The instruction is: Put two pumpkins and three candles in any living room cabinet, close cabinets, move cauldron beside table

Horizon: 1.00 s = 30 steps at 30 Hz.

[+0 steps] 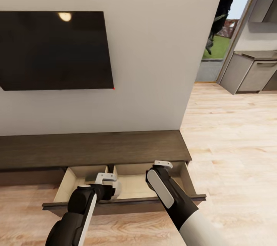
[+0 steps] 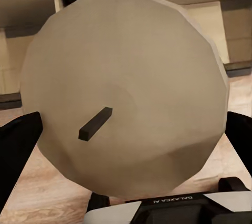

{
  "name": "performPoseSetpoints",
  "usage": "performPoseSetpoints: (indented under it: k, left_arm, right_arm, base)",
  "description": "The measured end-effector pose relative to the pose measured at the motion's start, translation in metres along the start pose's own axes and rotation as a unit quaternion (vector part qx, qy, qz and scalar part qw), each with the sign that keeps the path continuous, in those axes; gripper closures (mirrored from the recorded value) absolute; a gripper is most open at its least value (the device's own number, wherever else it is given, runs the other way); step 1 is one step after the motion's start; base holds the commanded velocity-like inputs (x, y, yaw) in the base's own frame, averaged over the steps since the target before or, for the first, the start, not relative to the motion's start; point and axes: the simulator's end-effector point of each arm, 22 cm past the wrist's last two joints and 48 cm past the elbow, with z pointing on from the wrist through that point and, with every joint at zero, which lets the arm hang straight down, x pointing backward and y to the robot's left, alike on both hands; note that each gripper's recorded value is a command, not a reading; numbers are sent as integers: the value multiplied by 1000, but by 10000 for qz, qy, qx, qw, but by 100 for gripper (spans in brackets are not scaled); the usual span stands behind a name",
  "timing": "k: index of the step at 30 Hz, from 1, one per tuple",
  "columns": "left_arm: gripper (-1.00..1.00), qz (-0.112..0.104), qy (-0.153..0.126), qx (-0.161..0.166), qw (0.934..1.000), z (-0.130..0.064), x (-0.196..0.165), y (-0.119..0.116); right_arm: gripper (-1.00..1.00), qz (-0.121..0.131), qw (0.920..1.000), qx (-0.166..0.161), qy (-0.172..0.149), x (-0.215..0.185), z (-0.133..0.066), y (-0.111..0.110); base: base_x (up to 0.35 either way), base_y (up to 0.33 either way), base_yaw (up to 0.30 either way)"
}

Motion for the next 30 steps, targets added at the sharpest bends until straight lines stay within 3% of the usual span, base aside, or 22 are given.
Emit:
performPoseSetpoints:
  k: [5,15,30]
  left_arm:
    - [100,-56,-235,121,9996,1,-10,-6]
    - [100,-98,-366,164,9991,6,-12,-8]
    - [100,-203,-508,287,9981,7,-17,-13]
  right_arm:
    - [100,-43,9999,60,94,7,5,-3]
    - [100,-153,9994,161,266,21,13,-7]
    - [100,-397,9988,162,215,25,12,1]
  base:
    - [60,0,0]
    - [3,0,0]
    - [84,-4,0]
